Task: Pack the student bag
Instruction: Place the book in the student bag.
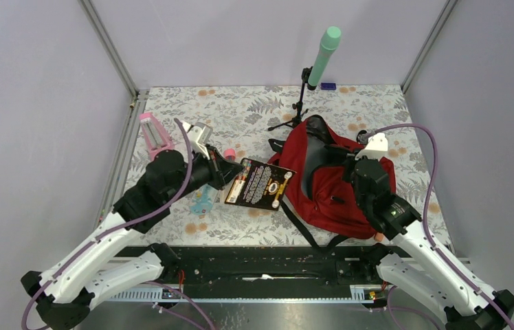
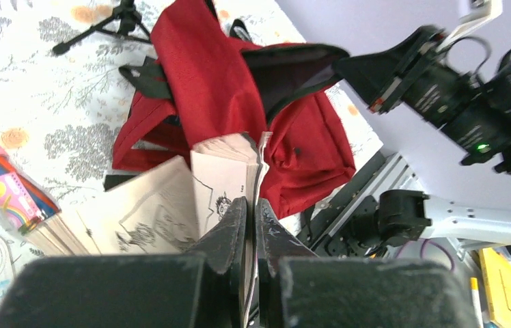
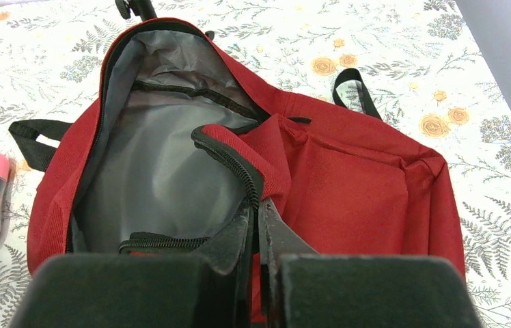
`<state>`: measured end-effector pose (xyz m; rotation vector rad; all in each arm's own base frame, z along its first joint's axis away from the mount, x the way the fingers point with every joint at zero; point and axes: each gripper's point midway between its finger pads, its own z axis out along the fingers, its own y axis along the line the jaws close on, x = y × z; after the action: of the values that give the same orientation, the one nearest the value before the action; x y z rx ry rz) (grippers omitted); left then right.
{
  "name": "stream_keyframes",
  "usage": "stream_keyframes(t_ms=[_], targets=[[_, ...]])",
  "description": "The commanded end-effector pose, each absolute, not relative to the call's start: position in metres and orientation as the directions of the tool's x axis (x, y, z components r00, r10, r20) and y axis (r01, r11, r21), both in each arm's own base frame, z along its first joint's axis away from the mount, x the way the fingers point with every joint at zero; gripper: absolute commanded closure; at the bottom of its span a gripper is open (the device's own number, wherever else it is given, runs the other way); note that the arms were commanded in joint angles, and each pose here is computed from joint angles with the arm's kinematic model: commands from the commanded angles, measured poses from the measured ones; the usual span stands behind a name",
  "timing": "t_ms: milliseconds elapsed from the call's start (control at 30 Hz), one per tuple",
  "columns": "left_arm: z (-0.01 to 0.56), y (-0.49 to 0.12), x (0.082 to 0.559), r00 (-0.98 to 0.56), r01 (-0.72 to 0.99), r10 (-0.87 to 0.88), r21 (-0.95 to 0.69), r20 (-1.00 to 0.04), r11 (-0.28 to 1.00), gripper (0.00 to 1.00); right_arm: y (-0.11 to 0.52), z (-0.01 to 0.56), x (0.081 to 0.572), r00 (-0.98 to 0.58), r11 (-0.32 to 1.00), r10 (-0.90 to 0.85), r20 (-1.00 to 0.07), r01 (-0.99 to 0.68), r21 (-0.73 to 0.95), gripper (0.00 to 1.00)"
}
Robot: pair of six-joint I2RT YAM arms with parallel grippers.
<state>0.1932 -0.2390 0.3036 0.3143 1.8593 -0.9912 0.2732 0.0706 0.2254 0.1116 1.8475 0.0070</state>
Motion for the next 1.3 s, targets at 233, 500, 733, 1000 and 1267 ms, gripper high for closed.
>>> stream_keyframes(t_ms=[233,500,733,1000,1267], targets=[[0.446,-0.244,0.198,-0.331,0.692,-0.3,-0.447,-0.894,0.567,1.0,0.063,0.26,0.263,-0.213,0.993,0.114,-0.97,0.067,0.102,1.0],[0.449,-0.298,0.233,-0.367,0.737,-0.347,-0.498,-0.863,0.457,1.0,0.06,0.252,0.257,-0.22,0.993,0.115,-0.969,0.065,0.103,1.0],[0.424,-0.311,0.272,-0.394,0.744,-0.403,-0.544,-0.826,0.387,1.0,0.058,0.244,0.258,-0.24,0.995,0.087,-0.967,0.076,0.071,1.0],[0.282,-0.305,0.316,-0.58,0.623,-0.32,-0.661,-0.749,0.418,1.0,0.057,0.23,0.259,-0.269,0.995,0.069,-0.961,0.085,0.048,1.0],[0.192,-0.293,0.329,-0.637,0.512,-0.259,-0.65,-0.726,0.562,1.0,0.061,0.223,0.261,-0.289,0.996,0.065,-0.955,0.08,0.044,1.0]])
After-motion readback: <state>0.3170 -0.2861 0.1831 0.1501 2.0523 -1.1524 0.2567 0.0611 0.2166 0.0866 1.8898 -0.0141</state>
